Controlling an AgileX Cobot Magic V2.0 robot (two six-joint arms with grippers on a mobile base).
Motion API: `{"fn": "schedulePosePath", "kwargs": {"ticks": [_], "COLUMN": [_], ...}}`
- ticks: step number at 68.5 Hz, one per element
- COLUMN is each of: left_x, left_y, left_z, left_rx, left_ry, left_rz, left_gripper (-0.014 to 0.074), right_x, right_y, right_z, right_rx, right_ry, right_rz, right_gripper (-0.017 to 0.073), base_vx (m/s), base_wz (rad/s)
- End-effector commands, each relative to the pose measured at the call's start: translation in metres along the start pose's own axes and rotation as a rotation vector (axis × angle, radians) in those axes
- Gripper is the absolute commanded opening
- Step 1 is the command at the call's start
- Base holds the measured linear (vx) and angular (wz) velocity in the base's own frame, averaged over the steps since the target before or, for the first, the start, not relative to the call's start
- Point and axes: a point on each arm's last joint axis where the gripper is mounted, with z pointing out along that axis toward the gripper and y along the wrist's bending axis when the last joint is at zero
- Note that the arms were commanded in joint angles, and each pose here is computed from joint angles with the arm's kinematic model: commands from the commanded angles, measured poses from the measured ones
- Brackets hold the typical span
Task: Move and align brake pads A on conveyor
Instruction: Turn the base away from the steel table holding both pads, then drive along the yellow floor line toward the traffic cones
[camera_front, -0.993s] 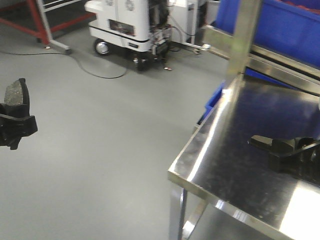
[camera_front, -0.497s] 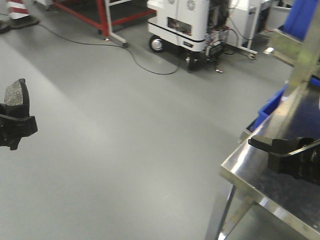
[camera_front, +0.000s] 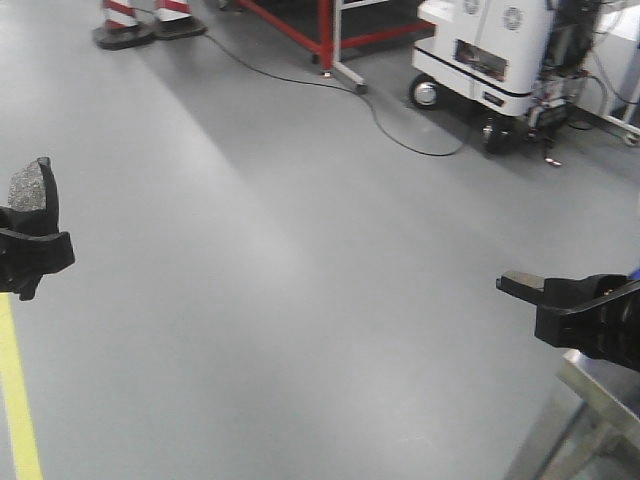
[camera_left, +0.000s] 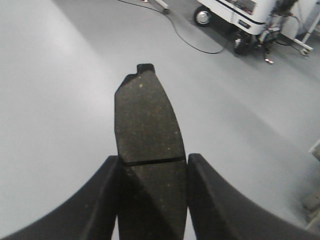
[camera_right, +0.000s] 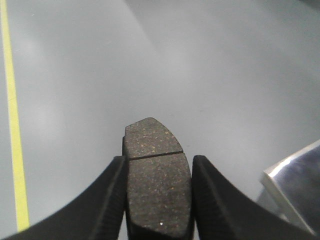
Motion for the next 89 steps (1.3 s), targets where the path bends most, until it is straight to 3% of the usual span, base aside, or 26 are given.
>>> {"fn": "schedulePosePath", "kwargs": {"ticks": [1,89], "left_x": [-0.0146,-0.0146], "left_y": [-0.0059,-0.0059], "left_z": [-0.0084,-0.0084], "left_rx": [0.064,0.064], "left_ry": [-0.089,-0.089], "left_rz": [0.01,0.01], "left_gripper": [0.0129,0.0129], "right_x": [-0.0153,-0.0152], "right_y": [0.0036,0.0035], "right_z": [-0.008,-0.008], "right_rx": [-0.042,-0.042], "right_ry": [-0.11,-0.11], "right_rz": [-0.02,-0.02], "right_gripper": [0.0077,0.0077], "base_vx": [0.02,0.18], "base_wz": [0.43,0.33]}}
